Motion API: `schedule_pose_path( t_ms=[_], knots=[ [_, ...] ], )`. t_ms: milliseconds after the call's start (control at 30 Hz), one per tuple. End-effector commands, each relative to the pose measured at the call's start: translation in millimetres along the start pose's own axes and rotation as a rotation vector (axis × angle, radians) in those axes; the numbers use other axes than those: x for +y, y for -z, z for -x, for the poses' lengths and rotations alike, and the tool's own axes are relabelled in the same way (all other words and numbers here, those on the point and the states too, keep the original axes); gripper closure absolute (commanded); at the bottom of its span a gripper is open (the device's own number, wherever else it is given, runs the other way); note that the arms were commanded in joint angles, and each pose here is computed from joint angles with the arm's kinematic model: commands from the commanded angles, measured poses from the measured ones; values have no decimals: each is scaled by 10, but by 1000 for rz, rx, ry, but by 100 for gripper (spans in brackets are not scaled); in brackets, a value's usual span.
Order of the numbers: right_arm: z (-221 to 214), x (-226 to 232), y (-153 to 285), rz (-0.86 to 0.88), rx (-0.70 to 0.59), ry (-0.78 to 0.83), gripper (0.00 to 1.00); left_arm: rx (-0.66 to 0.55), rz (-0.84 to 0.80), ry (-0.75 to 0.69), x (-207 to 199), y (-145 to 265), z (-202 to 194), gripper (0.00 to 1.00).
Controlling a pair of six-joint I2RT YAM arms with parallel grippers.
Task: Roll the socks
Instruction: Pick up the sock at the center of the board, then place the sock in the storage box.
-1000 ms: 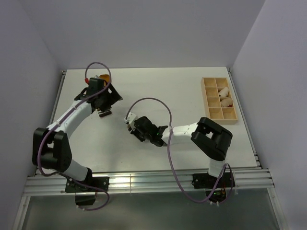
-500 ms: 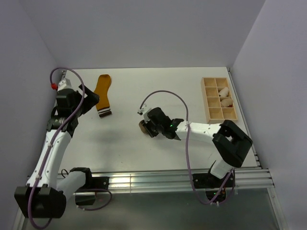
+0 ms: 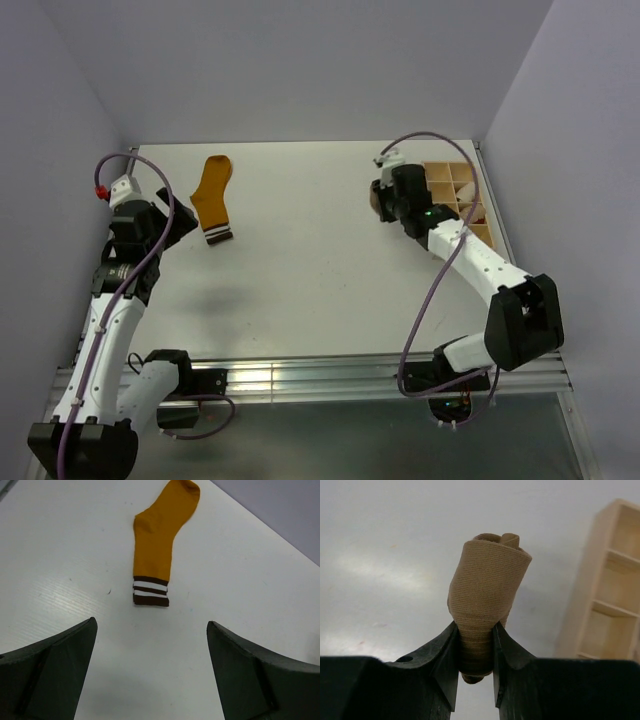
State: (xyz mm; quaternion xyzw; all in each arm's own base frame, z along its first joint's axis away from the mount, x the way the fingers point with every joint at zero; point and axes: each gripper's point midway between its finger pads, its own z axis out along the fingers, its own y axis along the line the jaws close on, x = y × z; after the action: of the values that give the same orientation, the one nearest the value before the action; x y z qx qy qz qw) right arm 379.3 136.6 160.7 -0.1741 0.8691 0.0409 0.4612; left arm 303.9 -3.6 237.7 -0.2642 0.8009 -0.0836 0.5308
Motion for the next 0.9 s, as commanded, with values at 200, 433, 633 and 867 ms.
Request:
schedule_pose_path(
  t_ms=[200, 433, 633, 867],
  knots=[
    [392, -1501, -56, -284, -52, -231, 100, -77, 129, -47, 258, 72, 83, 1],
    [275, -2106, -389, -429, 28, -409, 100, -112, 198, -61, 410, 92, 22, 0],
    [144, -2269, -396, -544, 46, -518, 100, -84, 202, -70, 394, 21, -16, 1],
    [-111, -2299, -412, -603, 116, -570, 100, -65, 198, -71, 385, -9, -65, 0]
  ],
)
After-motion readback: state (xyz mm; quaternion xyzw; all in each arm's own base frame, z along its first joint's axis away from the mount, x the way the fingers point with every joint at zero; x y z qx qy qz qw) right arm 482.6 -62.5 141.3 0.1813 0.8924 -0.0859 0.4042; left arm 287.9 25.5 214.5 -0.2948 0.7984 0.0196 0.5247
